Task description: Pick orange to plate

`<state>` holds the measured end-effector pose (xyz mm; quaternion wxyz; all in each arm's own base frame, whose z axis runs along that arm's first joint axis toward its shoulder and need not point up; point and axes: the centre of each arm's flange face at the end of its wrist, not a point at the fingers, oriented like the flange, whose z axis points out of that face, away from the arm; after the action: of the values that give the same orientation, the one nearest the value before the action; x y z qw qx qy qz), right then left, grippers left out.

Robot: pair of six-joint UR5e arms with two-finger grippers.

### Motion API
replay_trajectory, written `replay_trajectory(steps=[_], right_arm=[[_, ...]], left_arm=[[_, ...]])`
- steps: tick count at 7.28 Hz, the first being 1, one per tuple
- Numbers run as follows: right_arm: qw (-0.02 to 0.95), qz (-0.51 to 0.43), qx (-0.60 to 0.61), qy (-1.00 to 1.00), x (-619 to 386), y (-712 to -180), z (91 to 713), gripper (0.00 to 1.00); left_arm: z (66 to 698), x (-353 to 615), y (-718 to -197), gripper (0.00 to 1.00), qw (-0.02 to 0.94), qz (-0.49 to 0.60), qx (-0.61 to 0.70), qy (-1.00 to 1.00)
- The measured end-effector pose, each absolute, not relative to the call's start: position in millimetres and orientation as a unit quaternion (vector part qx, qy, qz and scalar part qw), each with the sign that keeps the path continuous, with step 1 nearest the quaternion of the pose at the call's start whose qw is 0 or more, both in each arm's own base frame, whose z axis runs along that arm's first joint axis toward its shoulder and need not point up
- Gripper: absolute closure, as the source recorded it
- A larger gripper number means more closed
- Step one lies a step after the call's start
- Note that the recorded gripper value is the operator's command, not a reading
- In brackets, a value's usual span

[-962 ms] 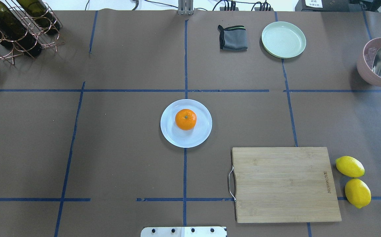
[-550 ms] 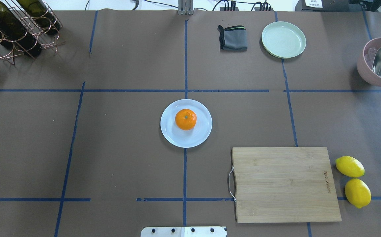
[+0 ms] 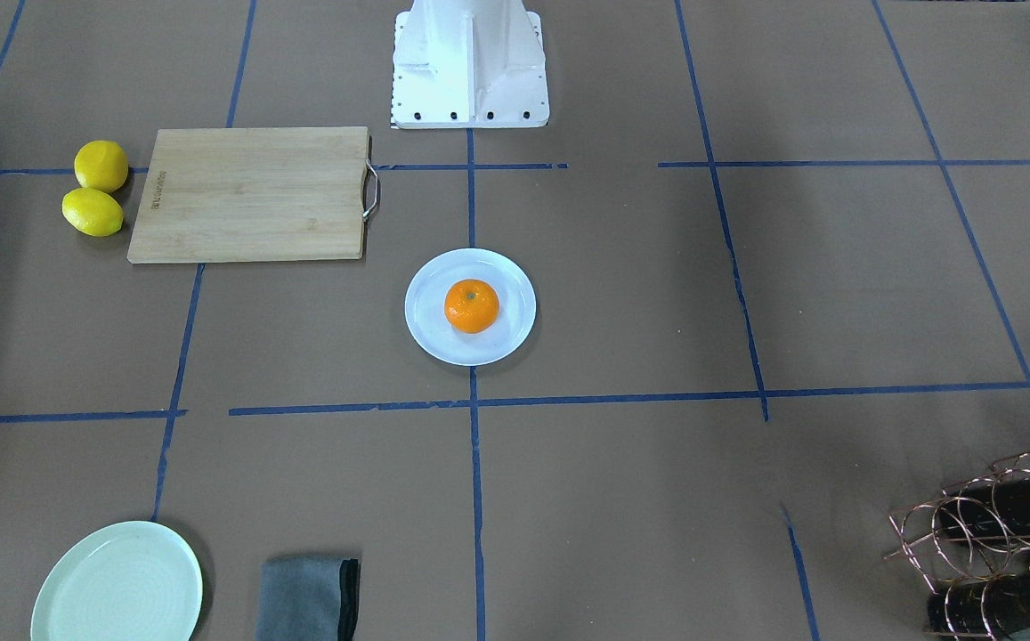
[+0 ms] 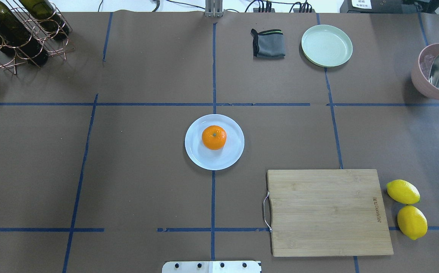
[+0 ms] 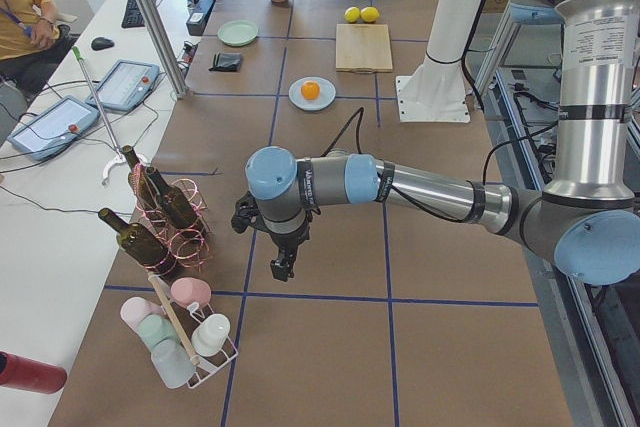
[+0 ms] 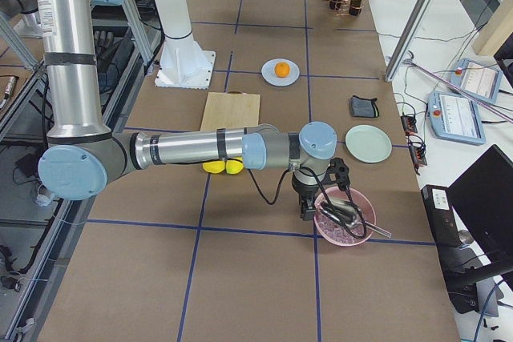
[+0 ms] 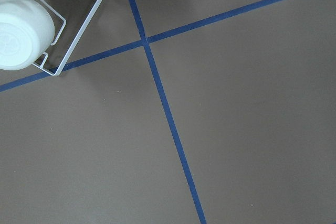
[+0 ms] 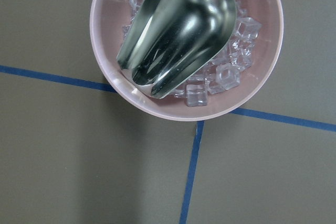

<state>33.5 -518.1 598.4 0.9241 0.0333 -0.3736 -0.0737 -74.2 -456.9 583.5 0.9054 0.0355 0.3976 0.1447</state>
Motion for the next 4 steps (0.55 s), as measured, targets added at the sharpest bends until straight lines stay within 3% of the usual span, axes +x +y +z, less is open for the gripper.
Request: replay_trajectory(steps=[4], right_arm=[[0.922,-0.063,0.021,-0.383,13.6,-517.8,578.3,0.00]], left_arm=[[592.0,-71.7,-473.6,0.00,0.906,0.131,0.024,0.402]])
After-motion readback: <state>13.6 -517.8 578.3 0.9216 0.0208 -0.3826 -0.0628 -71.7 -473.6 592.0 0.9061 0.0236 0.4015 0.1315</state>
